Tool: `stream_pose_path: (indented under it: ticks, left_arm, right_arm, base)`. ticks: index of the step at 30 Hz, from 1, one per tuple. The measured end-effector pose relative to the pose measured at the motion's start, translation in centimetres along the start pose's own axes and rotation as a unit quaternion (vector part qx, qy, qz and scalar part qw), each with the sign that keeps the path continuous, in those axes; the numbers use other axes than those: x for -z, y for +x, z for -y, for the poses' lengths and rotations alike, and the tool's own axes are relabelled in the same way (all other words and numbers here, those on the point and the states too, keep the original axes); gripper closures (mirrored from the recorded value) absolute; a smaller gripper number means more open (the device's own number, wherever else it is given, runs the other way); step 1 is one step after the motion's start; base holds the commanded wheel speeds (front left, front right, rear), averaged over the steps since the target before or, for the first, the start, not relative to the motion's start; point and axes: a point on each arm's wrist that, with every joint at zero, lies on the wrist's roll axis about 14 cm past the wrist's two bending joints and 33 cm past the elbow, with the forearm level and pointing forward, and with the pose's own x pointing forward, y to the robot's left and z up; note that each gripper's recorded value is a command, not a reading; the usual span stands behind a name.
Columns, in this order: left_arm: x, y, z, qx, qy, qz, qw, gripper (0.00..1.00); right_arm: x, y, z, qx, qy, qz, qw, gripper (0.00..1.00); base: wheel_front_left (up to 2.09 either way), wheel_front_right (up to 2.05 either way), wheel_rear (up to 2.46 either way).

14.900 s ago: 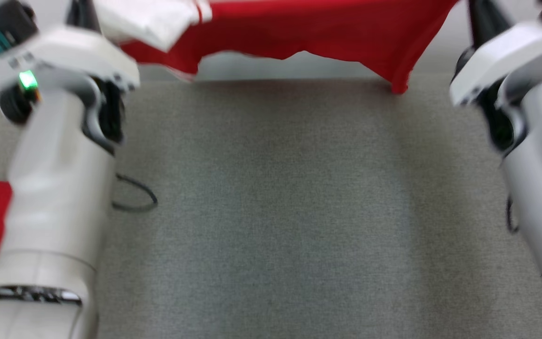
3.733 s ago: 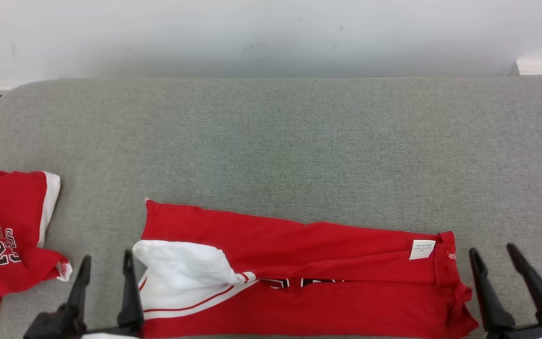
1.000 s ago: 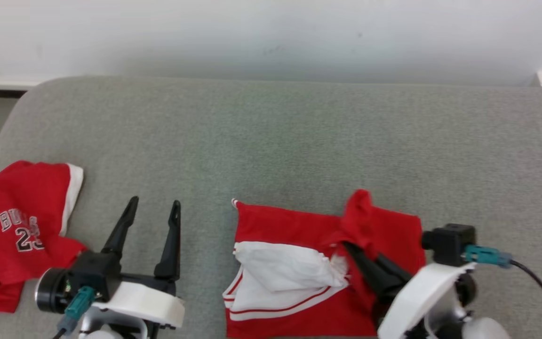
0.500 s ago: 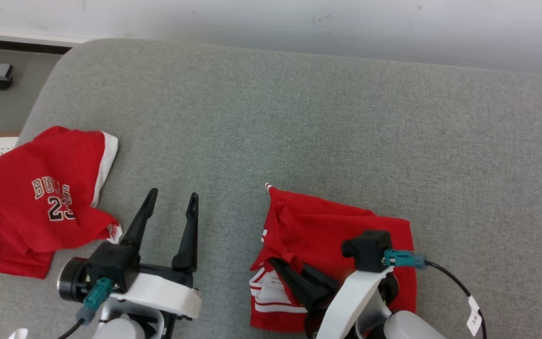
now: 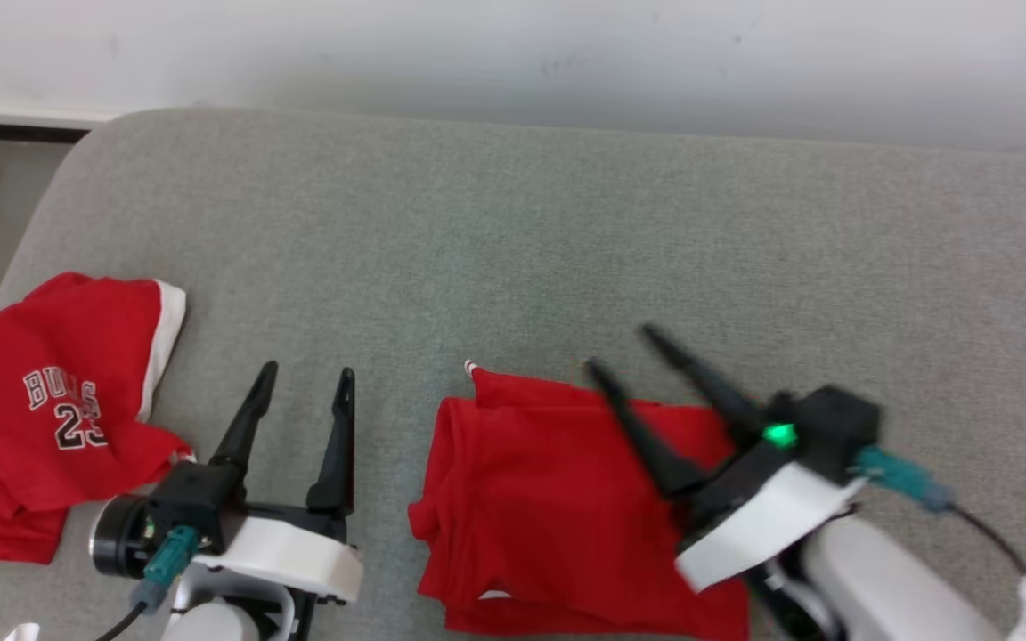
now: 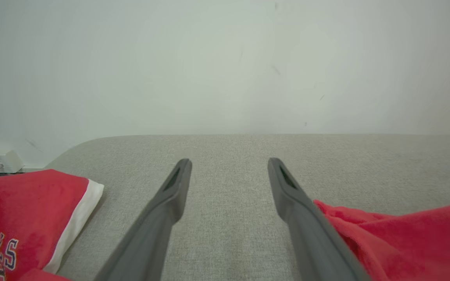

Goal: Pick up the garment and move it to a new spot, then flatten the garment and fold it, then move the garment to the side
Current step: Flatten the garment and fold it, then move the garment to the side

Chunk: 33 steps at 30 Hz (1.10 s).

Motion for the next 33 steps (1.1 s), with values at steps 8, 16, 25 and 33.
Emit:
stream_pose_path:
  ticks: [8, 16, 25, 33]
  left_arm:
    - [-1.1, -0.3, 0.4, 0.006, 0.007, 0.014, 1.000, 0.00]
    - [-1.8, -0.7, 0.7, 0.017, 0.022, 0.022, 0.999, 0.00]
    - [-2.6, -3.0, 0.9, 0.024, 0.031, 0.023, 0.999, 0.00]
    - [-2.8, -5.9, 0.9, 0.022, 0.027, 0.019, 0.999, 0.00]
  right_arm:
    - [-7.4, -8.8, 10.6, 0.203, -0.117, 0.093, 0.968, 0.00]
    - [-9.3, -18.9, 13.2, 0.351, -0.143, 0.093, 0.921, 0.00]
    - [-8.9, -21.8, 9.5, 0.368, -0.127, 0.083, 0.917, 0.00]
    - [-8.4, -22.5, 6.5, 0.353, -0.121, 0.075, 0.925, 0.00]
  base:
    - [0.00, 0.00, 0.00]
    - [0.00, 0.00, 0.00]
    - [0.00, 0.00, 0.00]
    - [0.00, 0.00, 0.00]
